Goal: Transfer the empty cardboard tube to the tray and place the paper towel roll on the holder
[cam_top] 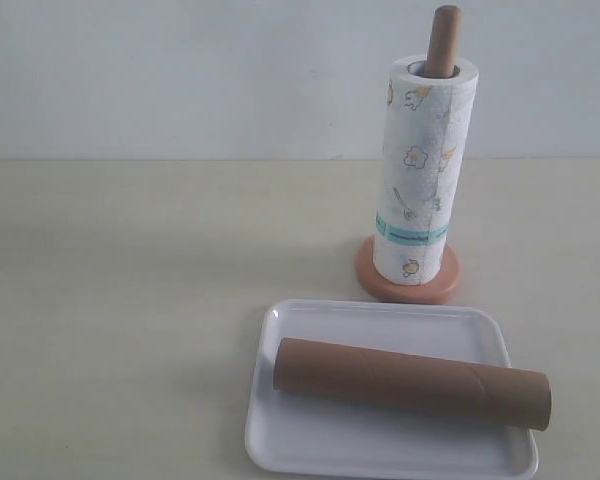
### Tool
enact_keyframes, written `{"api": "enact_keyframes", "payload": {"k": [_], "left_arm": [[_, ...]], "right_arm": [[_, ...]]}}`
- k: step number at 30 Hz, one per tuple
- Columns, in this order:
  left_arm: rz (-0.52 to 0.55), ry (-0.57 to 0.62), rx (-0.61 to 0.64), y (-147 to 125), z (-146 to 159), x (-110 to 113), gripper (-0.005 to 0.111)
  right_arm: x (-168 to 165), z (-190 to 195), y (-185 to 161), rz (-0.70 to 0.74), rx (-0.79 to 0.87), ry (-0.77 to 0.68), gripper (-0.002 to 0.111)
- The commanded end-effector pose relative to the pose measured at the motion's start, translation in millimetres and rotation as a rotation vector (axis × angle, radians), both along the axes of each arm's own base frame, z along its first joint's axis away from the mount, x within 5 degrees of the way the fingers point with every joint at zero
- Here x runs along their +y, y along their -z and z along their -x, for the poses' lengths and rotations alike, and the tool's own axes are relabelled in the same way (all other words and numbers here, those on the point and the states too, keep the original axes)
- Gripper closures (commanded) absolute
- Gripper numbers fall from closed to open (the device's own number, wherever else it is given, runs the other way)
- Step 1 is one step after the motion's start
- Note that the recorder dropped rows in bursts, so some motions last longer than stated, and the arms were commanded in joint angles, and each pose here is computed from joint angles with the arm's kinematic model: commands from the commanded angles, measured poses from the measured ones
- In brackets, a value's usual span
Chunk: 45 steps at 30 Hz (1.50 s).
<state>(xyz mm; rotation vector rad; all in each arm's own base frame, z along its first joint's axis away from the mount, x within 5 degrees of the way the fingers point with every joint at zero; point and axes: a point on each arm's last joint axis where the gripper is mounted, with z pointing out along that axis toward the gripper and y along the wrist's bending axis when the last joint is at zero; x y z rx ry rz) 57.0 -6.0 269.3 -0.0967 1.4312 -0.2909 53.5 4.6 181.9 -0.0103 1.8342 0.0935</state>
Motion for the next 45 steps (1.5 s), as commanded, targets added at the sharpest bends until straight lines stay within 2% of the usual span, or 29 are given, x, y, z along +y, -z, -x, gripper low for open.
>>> {"api": "enact_keyframes", "payload": {"k": [1, 3, 6, 10, 14, 16, 19, 26, 32, 45], "left_arm": [[0.038, 0.000, -0.070, 6.1, 12.1, 1.6, 0.101], [0.038, 0.000, -0.073, 6.5, 12.6, 1.7, 0.101], [-0.017, -0.009, -0.062, 12.7, 10.8, 1.4, 0.101], [-0.139, -0.022, -0.015, 31.5, 6.0, 0.6, 0.101], [-0.198, -0.018, 0.052, 56.3, 1.4, -0.3, 0.101], [-0.194, -0.016, 0.059, 58.3, 1.1, -0.4, 0.101], [-0.205, 0.001, 0.150, 66.8, 1.1, -1.2, 0.101], [-0.214, 0.007, 0.186, 70.2, 1.3, -1.4, 0.101], [-0.238, 0.033, 0.324, 82.9, 3.2, -2.2, 0.101], [-0.203, 0.013, 0.335, 83.3, 3.1, -1.3, 0.101]], "right_arm": [[-0.3, -0.1, -1.4, 0.002, -0.019, 0.004, 0.108], [-0.3, -0.1, -1.4, 0.002, -0.019, 0.004, 0.108], [-0.3, -0.1, -1.4, 0.002, -0.019, 0.004, 0.108], [-0.3, -0.1, -1.4, 0.002, -0.019, 0.004, 0.108], [-0.3, -0.1, -1.4, 0.002, -0.019, 0.004, 0.108], [-0.3, -0.1, -1.4, 0.002, -0.019, 0.004, 0.108], [-0.3, -0.1, -1.4, 0.002, -0.019, 0.004, 0.108], [-0.3, -0.1, -1.4, 0.002, -0.019, 0.004, 0.108], [-0.3, -0.1, -1.4, 0.002, -0.019, 0.004, 0.108], [-0.3, -0.1, -1.4, 0.002, -0.019, 0.004, 0.108]]}}
